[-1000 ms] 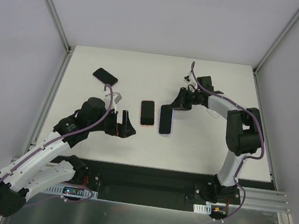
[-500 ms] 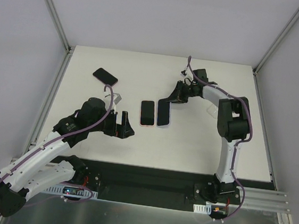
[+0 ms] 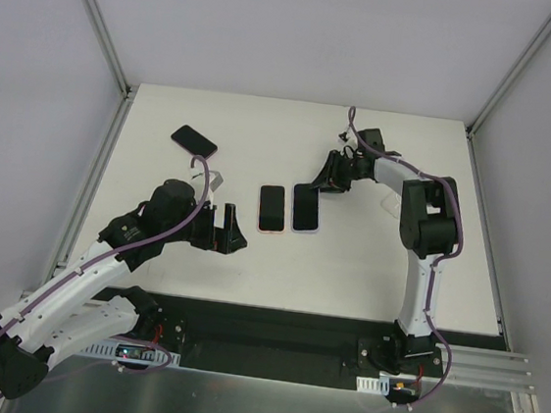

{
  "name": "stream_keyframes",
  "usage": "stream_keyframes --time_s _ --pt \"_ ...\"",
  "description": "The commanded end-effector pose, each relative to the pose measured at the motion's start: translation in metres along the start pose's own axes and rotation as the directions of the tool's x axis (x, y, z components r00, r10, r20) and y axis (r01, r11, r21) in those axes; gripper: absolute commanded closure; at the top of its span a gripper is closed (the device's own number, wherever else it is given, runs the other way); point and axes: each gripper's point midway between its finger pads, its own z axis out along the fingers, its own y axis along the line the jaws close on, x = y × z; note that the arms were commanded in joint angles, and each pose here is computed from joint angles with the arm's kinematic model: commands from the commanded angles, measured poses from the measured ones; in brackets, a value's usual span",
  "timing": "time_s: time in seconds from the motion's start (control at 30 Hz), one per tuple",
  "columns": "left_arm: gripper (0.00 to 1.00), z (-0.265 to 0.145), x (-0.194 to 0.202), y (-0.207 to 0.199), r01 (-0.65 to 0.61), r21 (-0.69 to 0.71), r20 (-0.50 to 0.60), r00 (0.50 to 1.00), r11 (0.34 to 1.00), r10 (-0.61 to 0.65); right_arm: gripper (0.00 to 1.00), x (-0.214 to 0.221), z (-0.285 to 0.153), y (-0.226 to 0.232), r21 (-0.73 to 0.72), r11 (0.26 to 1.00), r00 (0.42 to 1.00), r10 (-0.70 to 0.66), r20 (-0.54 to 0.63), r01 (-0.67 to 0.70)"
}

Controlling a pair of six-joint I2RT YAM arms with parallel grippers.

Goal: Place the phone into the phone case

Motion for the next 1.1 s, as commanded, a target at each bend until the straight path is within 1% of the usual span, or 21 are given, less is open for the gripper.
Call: stream_keyframes --time_s 0.0,0.2,0.3,0.37,0.4,0.43,0.47,0.5,0.53,0.6,0.63,0.7,0.77,0.8,0.87,0.9,0.93,0.97,1.0,1.03,1.07 --pt "0.01 -0.007 -0.018 -0.005 -0.015 -0.005 0.053 0.998 1.000 0.015 0.66 -0.029 -0.022 0.014 0.016 0.999 0.994 -0.052 0.092 0.050" --pt "0.01 -0.006 -0.016 -0.003 -0.009 -0.011 0.052 0.999 1.000 0.009 0.63 -0.029 -0.026 0.014 0.023 0.999 0.995 -0.037 0.090 0.035" --pt "0.01 -0.006 -0.019 0.005 0.017 -0.057 0.065 0.998 0.998 -0.013 0.59 -0.030 -0.035 0.021 0.021 0.999 0.993 -0.045 0.106 0.043" --pt "0.01 -0.006 -0.021 0.020 0.058 -0.141 0.080 0.996 0.988 -0.047 0.52 -0.028 -0.042 0.024 0.032 0.998 0.993 -0.052 0.109 0.049" --pt "0.01 -0.007 -0.025 0.024 0.075 -0.164 0.091 0.994 0.984 -0.060 0.50 -0.030 -0.052 0.032 0.035 0.997 0.989 -0.070 0.128 0.066" --pt "0.01 -0.007 -0.025 0.028 0.094 -0.185 0.092 0.993 0.978 -0.078 0.45 -0.030 -0.058 0.034 0.048 0.996 0.987 -0.078 0.138 0.072" --pt "0.01 -0.007 -0.026 0.033 0.107 -0.213 0.091 0.992 0.971 -0.089 0.43 -0.024 -0.062 0.034 0.056 0.996 0.988 -0.078 0.136 0.071" --pt "0.01 -0.008 -0.031 0.035 0.125 -0.224 0.103 0.989 0.966 -0.104 0.40 -0.027 -0.076 0.046 0.054 0.994 0.980 -0.107 0.165 0.100" --pt "0.01 -0.008 -0.033 0.038 0.140 -0.235 0.109 0.987 0.962 -0.117 0.34 -0.026 -0.082 0.048 0.068 0.992 0.977 -0.118 0.179 0.107" --pt "0.01 -0.008 -0.040 0.044 0.168 -0.264 0.124 0.982 0.950 -0.139 0.26 -0.016 -0.100 0.057 0.084 0.987 0.969 -0.150 0.199 0.136" --pt "0.01 -0.008 -0.041 0.045 0.180 -0.269 0.127 0.980 0.946 -0.151 0.18 -0.013 -0.105 0.056 0.108 0.985 0.966 -0.157 0.207 0.137" --pt "0.01 -0.007 -0.047 0.050 0.205 -0.289 0.130 0.976 0.935 -0.174 0.09 0.002 -0.116 0.062 0.121 0.979 0.959 -0.187 0.213 0.164" --pt "0.01 -0.005 -0.052 0.059 0.241 -0.319 0.136 0.969 0.917 -0.208 0.09 0.013 -0.124 0.062 0.147 0.973 0.956 -0.205 0.209 0.177" --pt "0.01 -0.005 -0.057 0.061 0.256 -0.322 0.148 0.965 0.912 -0.218 0.09 0.018 -0.132 0.069 0.146 0.971 0.950 -0.220 0.221 0.191" --pt "0.01 -0.002 -0.063 0.075 0.303 -0.358 0.158 0.952 0.883 -0.262 0.09 0.040 -0.130 0.066 0.140 0.973 0.957 -0.210 0.199 0.184" --pt "0.01 -0.003 -0.071 0.078 0.324 -0.367 0.172 0.945 0.872 -0.279 0.06 0.048 -0.137 0.076 0.132 0.969 0.949 -0.232 0.211 0.208" --pt "0.01 -0.003 -0.075 0.083 0.367 -0.379 0.189 0.930 0.850 -0.317 0.04 0.061 -0.135 0.068 0.153 0.969 0.955 -0.222 0.195 0.194" --pt "0.01 -0.001 -0.080 0.099 0.417 -0.411 0.204 0.909 0.811 -0.364 0.04 0.068 -0.137 0.067 0.165 0.966 0.953 -0.229 0.197 0.198" --pt "0.01 -0.002 -0.091 0.103 0.461 -0.408 0.238 0.887 0.788 -0.396 0.04 0.077 -0.144 0.079 0.161 0.960 0.942 -0.262 0.212 0.231" --pt "0.01 -0.002 -0.096 0.111 0.491 -0.419 0.254 0.871 0.764 -0.421 0.04 0.084 -0.146 0.076 0.186 0.955 0.940 -0.267 0.211 0.229" --pt "0.01 0.000 -0.100 0.132 0.544 -0.450 0.277 0.839 0.708 -0.469 0.04 0.096 -0.146 0.071 0.201 0.952 0.943 -0.268 0.197 0.229"
